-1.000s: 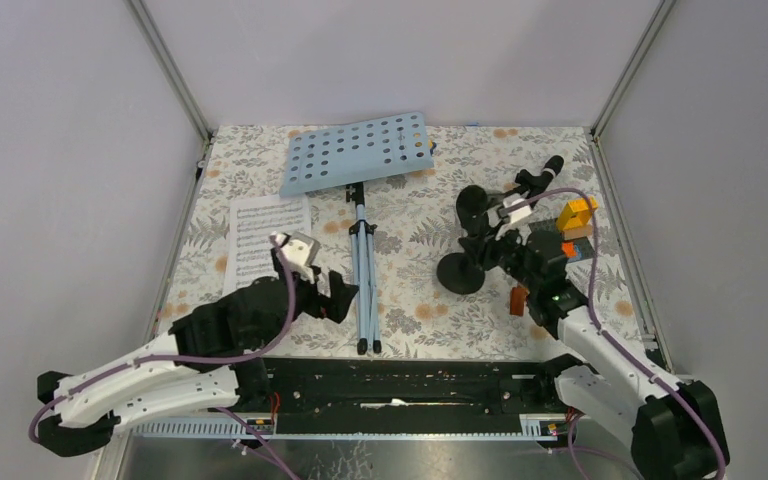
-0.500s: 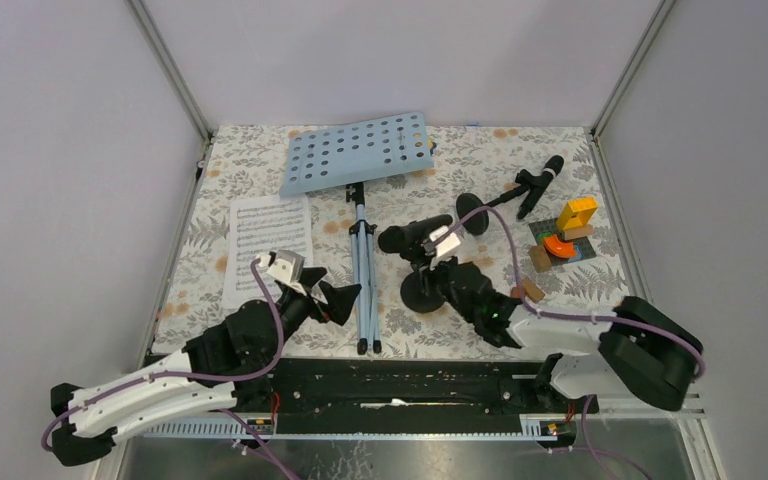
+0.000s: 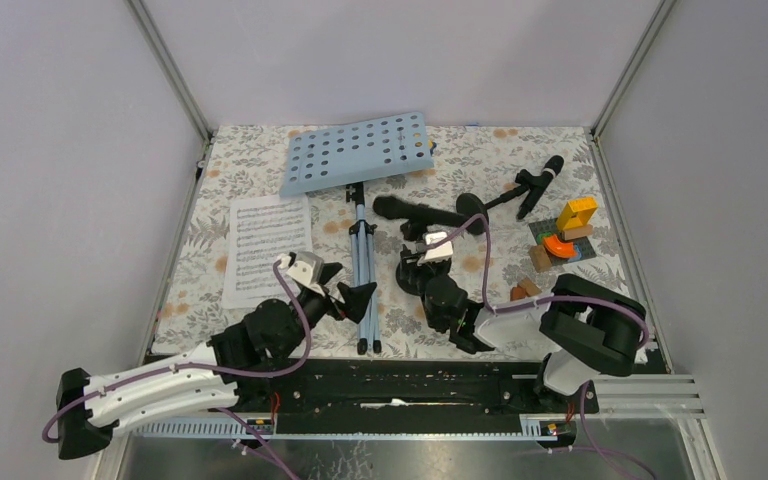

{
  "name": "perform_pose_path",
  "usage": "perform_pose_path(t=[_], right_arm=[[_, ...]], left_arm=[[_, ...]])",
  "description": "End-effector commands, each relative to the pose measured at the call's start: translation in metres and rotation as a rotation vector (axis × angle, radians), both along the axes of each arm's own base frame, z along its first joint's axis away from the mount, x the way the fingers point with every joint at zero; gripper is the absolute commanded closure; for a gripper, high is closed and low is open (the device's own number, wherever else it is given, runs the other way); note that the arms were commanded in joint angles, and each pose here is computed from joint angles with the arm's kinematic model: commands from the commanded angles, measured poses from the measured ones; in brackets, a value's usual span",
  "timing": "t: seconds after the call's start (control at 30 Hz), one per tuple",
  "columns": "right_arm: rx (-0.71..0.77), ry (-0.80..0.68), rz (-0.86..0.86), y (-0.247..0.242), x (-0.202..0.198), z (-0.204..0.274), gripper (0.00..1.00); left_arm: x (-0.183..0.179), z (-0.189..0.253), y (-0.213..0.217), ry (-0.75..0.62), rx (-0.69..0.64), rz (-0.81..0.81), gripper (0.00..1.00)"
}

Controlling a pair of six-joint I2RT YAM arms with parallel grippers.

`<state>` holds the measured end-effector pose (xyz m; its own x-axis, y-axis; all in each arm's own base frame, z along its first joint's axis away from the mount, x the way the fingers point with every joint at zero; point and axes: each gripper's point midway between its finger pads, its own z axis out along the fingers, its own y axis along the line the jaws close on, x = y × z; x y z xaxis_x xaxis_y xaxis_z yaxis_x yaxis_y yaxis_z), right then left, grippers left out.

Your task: Pack up the instrument practice props

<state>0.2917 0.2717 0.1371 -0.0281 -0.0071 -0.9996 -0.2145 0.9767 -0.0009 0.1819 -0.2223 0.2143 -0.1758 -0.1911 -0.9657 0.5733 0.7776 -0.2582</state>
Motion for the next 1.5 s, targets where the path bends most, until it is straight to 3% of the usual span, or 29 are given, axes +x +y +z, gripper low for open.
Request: perform_pose_path(t=[0.0,0.2,0.43,0.73,0.87,1.07,1.2,1.33,1.47], right_arm=[[0.183,-0.035,-0.060,-0.006,0.000,0.035,0.33],[0.199,0.055,0.021,-0.010,-0.018,0.024,0.22],[0.163,0.189,0.277,-0.010,-0.063,0.006,0.21],[0.057,0.248,0.541,-0.025,-0.116,0.016,0.21],[0.016,0.262,0.560,-0.031,-0.122,0.027,0.20],[-0.026,0.372,0.642,-0.027,-0.128,0.036,0.17],[0.059,0.462,0.741,-0.027,-0.112,0.044,0.17],[0.109,0.429,0.878,-0.025,-0.104,0.084,0.17],[0.067,0.377,0.883,-0.025,-0.094,0.118,0.15]], left_arm=[[0.002,0.016,0.003,-0.056,-0.080,0.016,0.01],[0.004,0.004,0.000,-0.059,-0.062,0.013,0.01],[0.000,0.003,-0.012,-0.125,-0.064,-0.050,0.01],[-0.007,0.007,-0.022,-0.293,-0.076,-0.132,0.01],[-0.001,0.012,-0.025,-0.338,-0.100,-0.155,0.01],[0.037,0.019,0.004,-0.362,-0.197,-0.136,0.05],[0.038,0.031,-0.001,-0.431,-0.243,-0.229,0.07],[0.046,0.033,-0.012,-0.470,-0.222,-0.296,0.07],[0.049,0.028,-0.035,-0.501,-0.151,-0.416,0.06]])
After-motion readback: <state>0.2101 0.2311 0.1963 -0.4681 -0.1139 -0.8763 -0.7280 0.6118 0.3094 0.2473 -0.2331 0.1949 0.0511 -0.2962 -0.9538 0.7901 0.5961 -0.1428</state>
